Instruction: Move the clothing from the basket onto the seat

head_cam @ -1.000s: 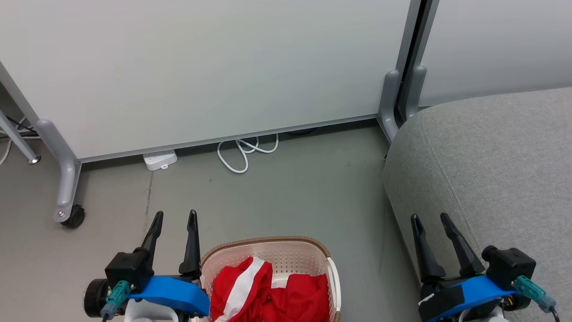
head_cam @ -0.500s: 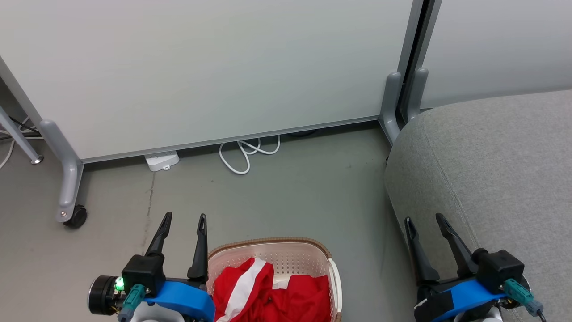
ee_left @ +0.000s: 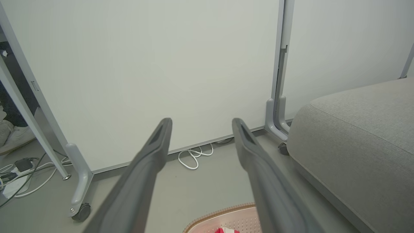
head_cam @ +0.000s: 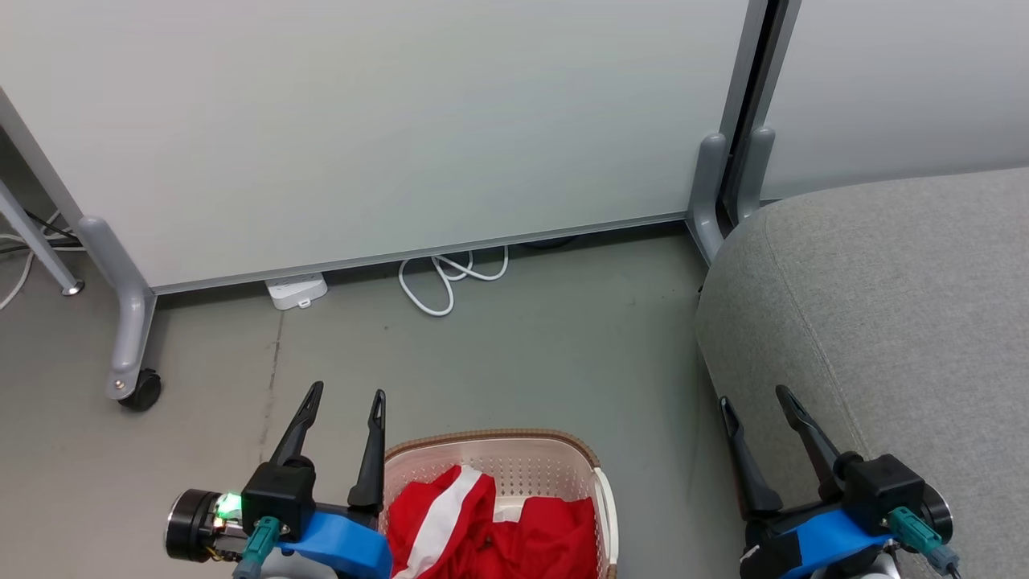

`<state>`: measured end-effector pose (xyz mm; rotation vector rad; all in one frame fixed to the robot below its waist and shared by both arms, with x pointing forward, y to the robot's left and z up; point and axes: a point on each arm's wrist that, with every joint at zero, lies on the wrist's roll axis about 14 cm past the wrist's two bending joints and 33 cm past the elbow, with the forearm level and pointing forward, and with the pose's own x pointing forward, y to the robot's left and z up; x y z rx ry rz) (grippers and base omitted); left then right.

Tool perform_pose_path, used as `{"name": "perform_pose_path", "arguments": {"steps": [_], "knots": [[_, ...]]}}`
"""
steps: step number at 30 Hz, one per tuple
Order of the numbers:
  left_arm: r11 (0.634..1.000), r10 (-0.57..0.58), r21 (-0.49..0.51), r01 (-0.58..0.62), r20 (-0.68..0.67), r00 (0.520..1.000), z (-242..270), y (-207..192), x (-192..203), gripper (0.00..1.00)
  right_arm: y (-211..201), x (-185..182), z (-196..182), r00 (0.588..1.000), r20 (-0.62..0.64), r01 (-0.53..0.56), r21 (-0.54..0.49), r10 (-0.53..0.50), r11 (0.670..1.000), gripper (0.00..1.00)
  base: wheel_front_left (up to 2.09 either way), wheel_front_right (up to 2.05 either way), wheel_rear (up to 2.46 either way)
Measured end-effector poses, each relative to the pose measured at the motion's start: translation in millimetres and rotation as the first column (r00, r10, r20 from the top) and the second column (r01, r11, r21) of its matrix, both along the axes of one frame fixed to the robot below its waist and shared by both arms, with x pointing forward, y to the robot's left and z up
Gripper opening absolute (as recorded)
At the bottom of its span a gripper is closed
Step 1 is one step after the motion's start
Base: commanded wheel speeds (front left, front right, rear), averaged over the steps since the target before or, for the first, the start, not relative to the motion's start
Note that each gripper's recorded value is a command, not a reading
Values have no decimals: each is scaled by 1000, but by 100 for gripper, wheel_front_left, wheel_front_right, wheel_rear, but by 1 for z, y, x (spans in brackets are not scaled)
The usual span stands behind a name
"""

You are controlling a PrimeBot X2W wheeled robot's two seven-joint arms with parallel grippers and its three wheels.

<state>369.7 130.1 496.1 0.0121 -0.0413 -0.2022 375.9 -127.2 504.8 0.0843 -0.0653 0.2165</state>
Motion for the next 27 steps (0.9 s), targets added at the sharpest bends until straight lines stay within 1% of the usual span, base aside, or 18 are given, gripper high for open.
{"name": "perform_pose_path", "arguments": {"steps": [16,23,27], "knots": [[1000,4,-12,-4,-21,1000,-6,2,0,100,2,1,-3,1000,-10,-5,0,5,1000,100,0,0,0],[999,-35,-11,35,-47,998,-13,-7,15,100,0,2,-11,1000,-31,-1,-9,1,1000,100,0,0,0],[997,-73,5,74,-98,992,-28,-13,29,100,-2,8,-16,999,-43,1,-20,-2,1000,100,0,0,0]]}}
